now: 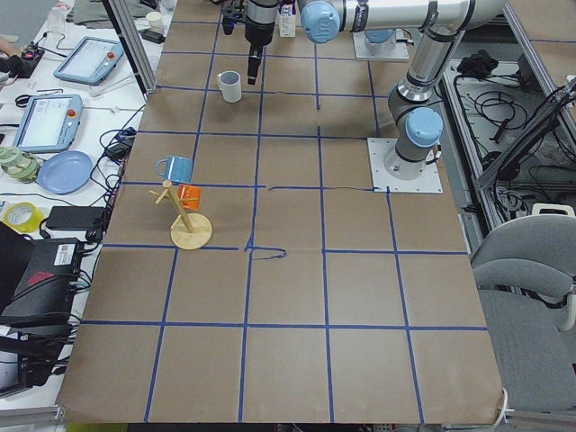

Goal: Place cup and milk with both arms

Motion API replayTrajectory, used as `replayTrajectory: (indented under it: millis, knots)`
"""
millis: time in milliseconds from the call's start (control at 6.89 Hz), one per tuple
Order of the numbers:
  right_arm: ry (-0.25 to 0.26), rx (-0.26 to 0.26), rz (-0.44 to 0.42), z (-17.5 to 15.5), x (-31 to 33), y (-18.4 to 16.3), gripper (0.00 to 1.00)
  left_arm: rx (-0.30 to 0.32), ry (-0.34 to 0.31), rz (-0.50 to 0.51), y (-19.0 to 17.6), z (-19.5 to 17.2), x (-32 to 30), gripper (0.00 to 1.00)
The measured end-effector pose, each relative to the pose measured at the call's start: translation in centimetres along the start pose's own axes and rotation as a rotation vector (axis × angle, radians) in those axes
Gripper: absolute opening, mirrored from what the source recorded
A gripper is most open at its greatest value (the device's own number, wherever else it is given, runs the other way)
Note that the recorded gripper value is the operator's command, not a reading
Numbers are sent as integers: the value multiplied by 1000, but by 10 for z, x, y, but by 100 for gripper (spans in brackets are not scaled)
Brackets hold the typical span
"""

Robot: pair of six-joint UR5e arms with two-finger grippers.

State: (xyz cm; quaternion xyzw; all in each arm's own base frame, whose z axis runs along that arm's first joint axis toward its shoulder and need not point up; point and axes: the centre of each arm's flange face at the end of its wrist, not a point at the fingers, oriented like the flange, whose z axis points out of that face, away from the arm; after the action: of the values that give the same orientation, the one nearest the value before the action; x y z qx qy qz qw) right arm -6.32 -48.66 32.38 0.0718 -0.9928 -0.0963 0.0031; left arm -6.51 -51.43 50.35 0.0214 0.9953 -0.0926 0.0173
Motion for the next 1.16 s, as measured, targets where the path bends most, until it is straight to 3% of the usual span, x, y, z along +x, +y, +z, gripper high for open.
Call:
replayTrajectory:
  millis: [145, 435, 726, 1161]
  knots:
    - [10, 15, 4, -10, 2, -3, 50, -2, 0, -3, 2, 3, 0, 100]
    - [23, 47, 15, -39, 9, -20, 34, -8, 8, -16, -1, 12, -5, 100]
    - [28, 56, 2, -80, 12, -52, 33, -12, 9, -23, -7, 24, -9, 100]
    - [70, 133, -51, -135, -35, -133, 33, -19, 11, -23, -5, 40, -5, 100]
